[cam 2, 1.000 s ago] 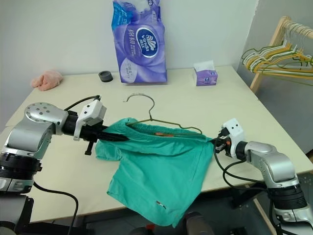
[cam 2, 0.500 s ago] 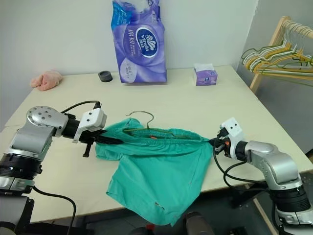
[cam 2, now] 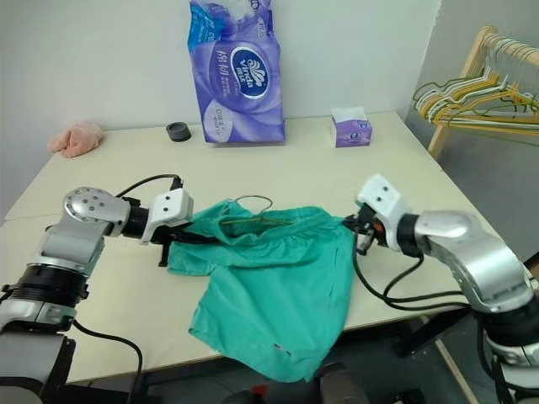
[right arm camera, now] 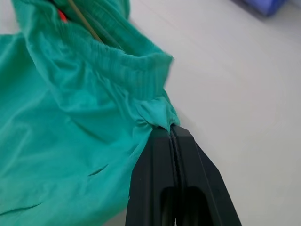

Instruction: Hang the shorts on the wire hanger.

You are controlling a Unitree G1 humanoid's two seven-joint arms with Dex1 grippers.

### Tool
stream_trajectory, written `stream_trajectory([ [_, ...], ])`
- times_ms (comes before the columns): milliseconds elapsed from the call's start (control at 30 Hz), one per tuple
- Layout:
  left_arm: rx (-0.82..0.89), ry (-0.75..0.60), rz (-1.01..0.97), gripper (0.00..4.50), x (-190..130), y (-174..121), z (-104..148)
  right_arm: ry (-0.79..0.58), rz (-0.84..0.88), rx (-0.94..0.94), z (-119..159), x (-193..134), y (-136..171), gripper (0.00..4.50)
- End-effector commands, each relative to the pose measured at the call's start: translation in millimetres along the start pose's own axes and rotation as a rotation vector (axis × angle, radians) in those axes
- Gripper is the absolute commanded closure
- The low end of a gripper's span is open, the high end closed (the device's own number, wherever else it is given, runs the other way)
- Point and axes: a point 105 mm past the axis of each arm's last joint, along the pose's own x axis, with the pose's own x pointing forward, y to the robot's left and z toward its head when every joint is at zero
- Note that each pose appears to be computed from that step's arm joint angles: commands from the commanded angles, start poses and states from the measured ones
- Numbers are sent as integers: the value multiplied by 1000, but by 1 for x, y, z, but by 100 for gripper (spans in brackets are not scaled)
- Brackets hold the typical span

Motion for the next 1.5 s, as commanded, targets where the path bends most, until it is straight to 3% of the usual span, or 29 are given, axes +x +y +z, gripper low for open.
stream_trajectory([
  [33,45,-18,14,450,1,3,12,-25,29,-99,14,3,1,447],
  [300,25,-61,32,450,11,-1,14,-10,112,-132,12,5,15,447],
  [400,15,-69,33,450,14,-4,12,-8,118,-150,13,-5,14,394],
  [600,8,-74,29,450,18,-7,12,-7,143,-148,20,-20,17,188],
  [767,7,-77,27,450,19,-8,12,53,25,-96,6,-18,-2,32],
  [967,10,-76,18,450,20,-9,12,124,44,-56,-26,3,2,32],
  [1433,8,-74,13,450,20,-9,13,186,172,-147,-46,56,1,32],
  [1500,6,-74,11,450,20,-9,13,180,186,-167,-42,62,-1,68],
])
